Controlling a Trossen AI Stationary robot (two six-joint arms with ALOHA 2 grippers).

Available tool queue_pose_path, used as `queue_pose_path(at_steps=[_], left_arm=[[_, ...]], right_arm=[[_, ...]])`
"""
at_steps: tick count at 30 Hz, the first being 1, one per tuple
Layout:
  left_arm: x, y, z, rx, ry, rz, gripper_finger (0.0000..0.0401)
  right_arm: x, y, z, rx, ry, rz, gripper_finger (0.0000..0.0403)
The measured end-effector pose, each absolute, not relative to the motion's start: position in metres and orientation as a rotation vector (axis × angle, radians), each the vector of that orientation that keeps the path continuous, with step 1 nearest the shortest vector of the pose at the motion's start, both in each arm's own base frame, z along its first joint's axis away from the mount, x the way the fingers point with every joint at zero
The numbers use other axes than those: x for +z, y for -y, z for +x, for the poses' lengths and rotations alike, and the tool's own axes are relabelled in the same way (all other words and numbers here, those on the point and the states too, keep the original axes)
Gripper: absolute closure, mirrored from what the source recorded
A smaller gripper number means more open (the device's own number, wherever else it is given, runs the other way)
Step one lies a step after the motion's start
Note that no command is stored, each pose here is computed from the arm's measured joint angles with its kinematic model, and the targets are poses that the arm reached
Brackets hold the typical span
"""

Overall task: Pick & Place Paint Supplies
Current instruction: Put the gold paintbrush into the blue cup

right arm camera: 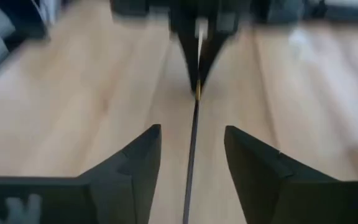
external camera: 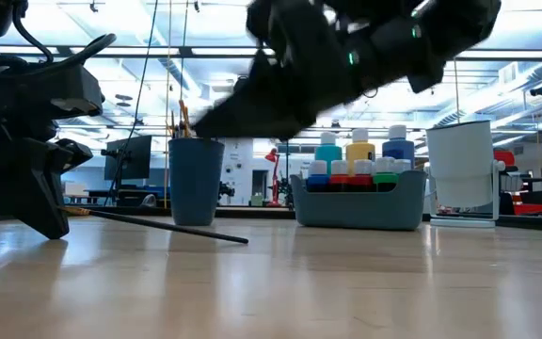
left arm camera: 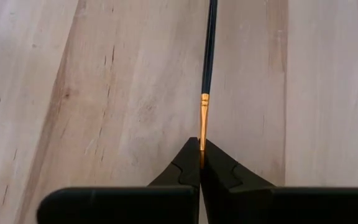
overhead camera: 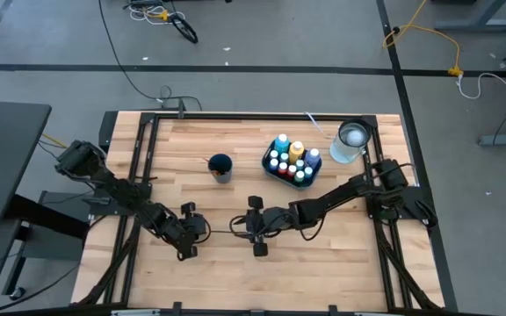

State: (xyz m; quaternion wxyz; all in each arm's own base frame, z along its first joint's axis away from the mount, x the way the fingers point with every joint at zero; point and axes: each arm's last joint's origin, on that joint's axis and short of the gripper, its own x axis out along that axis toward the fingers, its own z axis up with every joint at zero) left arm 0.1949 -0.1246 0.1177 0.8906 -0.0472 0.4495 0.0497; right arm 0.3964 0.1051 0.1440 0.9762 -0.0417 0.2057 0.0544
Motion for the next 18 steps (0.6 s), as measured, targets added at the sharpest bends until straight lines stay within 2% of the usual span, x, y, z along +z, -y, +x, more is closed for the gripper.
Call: queue_pose_path(at_steps=[5,9,12,16,18], left_arm=[[0.118,0.125,0.195,0.108,-0.925,-0.098,0.0400],[0.118,0.124,0.195,0.110,-0.926,-0.096,0.0400],[0.118,0.124,0.195,0.111,-0.926,-0.096,0.0400],[0.118,0.124,0.195,0.111,-0.926,-0.096,0.0400],[0.118,0.124,0.195,0.111,-0.926,-0.096,0.0400]], right_arm=[[0.119,-0.102,0.396,0.092,-0.517,-0.069,0.0214],[0.119,-0.096,0.396,0.081,-0.537,-0.088,0.0223],[0.138,-0.096,0.394,0.137,-0.528,-0.106,0.0265],[0.164,-0.097,0.388,0.165,-0.552,-0.122,0.0375],[0.172,-0.098,0.385,0.147,-0.532,-0.136,0.0389]])
